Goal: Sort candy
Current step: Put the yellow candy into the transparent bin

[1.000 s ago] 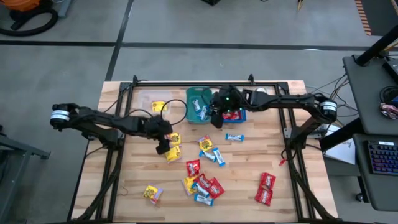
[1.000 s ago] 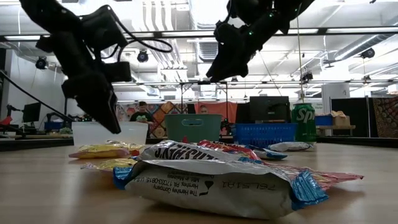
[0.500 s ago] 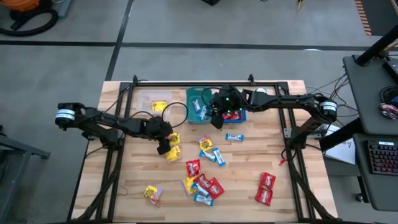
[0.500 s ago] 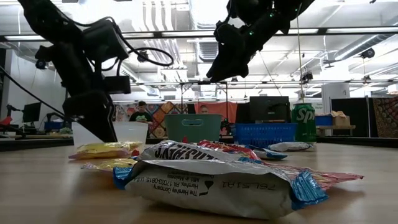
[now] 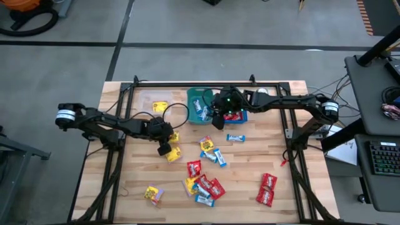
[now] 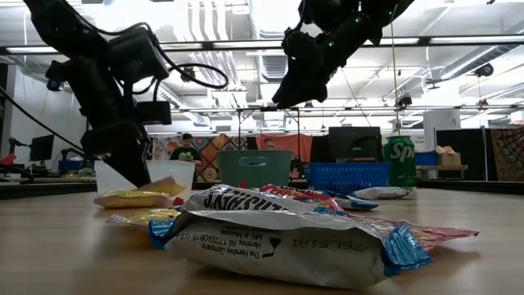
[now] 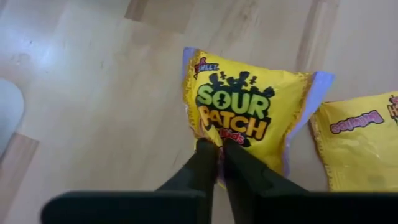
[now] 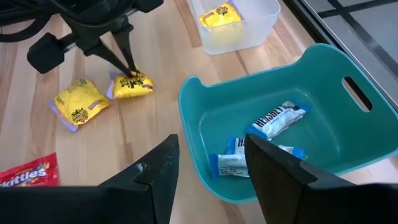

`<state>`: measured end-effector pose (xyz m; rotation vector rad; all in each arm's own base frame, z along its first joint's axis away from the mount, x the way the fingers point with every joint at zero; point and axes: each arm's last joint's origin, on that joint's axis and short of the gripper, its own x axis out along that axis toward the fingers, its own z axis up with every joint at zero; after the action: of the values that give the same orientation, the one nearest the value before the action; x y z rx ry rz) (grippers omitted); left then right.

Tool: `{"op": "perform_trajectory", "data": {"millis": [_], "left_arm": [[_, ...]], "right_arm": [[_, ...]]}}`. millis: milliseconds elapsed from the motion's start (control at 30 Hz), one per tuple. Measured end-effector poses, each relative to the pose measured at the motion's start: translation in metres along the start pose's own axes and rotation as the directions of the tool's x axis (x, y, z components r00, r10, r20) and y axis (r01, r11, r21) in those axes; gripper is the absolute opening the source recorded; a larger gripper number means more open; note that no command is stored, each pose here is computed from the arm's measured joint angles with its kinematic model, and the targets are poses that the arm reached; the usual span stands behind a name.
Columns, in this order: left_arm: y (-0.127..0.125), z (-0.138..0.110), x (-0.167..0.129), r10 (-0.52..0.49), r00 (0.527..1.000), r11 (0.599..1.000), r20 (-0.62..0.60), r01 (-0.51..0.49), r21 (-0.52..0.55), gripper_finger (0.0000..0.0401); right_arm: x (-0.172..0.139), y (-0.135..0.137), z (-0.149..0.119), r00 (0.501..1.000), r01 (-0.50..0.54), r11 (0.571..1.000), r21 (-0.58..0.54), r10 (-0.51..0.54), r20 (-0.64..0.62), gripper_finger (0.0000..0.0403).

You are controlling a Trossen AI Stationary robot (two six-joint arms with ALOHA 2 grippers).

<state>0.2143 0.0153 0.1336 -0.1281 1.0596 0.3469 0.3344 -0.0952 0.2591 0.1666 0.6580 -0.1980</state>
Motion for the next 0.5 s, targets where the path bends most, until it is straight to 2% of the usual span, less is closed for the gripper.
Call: {"op": "perform_trajectory", "data": {"millis": [167, 400, 500], "left_arm": [[0.000, 0.005, -0.009, -0.006, 1.000, 1.000, -0.003, 0.006, 0.002, 0.0005], [0.003, 0.023, -0.044, -0.010, 0.998, 1.000, 0.060, 0.011, -0.003, 0.0000], [0.009, 0.032, -0.065, 0.087, 0.991, 0.996, 0.098, -0.085, -0.021, 0.0000]], "right_arm": [[0.000, 0.000, -0.001, 1.000, 0.001, 1.000, 0.001, -0.001, -0.013, 0.0173], [0.000, 0.000, -0.003, 1.000, 0.001, 1.000, 0.002, -0.001, -0.026, 0.0173], [0.000, 0.000, -0.003, 1.000, 0.001, 1.000, 0.003, -0.001, -0.026, 0.0173]]}}
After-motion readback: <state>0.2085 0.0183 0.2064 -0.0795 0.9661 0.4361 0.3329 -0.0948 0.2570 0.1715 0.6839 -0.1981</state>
